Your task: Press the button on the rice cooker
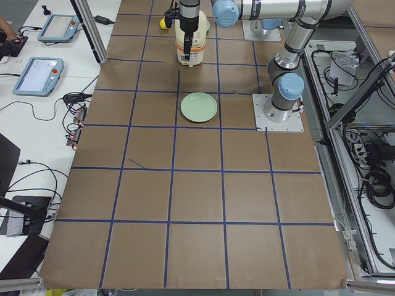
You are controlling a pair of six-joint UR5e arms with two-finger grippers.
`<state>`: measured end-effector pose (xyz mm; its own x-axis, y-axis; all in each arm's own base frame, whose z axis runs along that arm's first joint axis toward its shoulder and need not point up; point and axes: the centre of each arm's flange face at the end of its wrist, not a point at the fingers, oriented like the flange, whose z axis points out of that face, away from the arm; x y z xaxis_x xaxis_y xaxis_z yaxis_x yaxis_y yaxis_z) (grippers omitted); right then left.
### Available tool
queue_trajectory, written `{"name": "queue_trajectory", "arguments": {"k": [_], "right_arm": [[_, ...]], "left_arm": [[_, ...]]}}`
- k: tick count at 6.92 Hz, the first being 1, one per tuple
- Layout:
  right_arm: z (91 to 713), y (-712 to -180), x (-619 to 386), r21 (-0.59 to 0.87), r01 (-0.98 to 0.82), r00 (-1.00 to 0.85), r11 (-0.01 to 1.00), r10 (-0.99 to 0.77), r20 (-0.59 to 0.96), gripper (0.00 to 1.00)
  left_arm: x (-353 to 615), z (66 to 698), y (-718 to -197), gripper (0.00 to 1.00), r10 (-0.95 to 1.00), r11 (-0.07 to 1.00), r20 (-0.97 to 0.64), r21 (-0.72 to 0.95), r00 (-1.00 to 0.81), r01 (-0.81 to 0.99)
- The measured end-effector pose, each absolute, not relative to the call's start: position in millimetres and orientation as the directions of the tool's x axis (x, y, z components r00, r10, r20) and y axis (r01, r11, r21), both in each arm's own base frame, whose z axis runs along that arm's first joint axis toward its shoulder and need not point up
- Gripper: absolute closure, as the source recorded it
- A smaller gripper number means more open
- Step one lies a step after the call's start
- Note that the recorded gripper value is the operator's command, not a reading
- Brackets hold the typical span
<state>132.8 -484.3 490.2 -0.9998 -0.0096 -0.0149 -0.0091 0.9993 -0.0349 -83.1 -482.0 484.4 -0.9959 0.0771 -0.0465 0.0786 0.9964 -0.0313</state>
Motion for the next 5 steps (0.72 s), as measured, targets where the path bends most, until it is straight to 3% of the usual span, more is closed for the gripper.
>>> {"name": "queue_trajectory", "arguments": {"k": [5], "right_arm": [[488.0, -484.0, 132.6, -0.032, -0.010, -1.000, 0.999, -0.011, -0.013, 0.00]], "left_arm": [[-83.1, 484.4, -482.0, 0.00, 0.077, 0.996, -0.046, -0.031, -0.996, 0.079]]}}
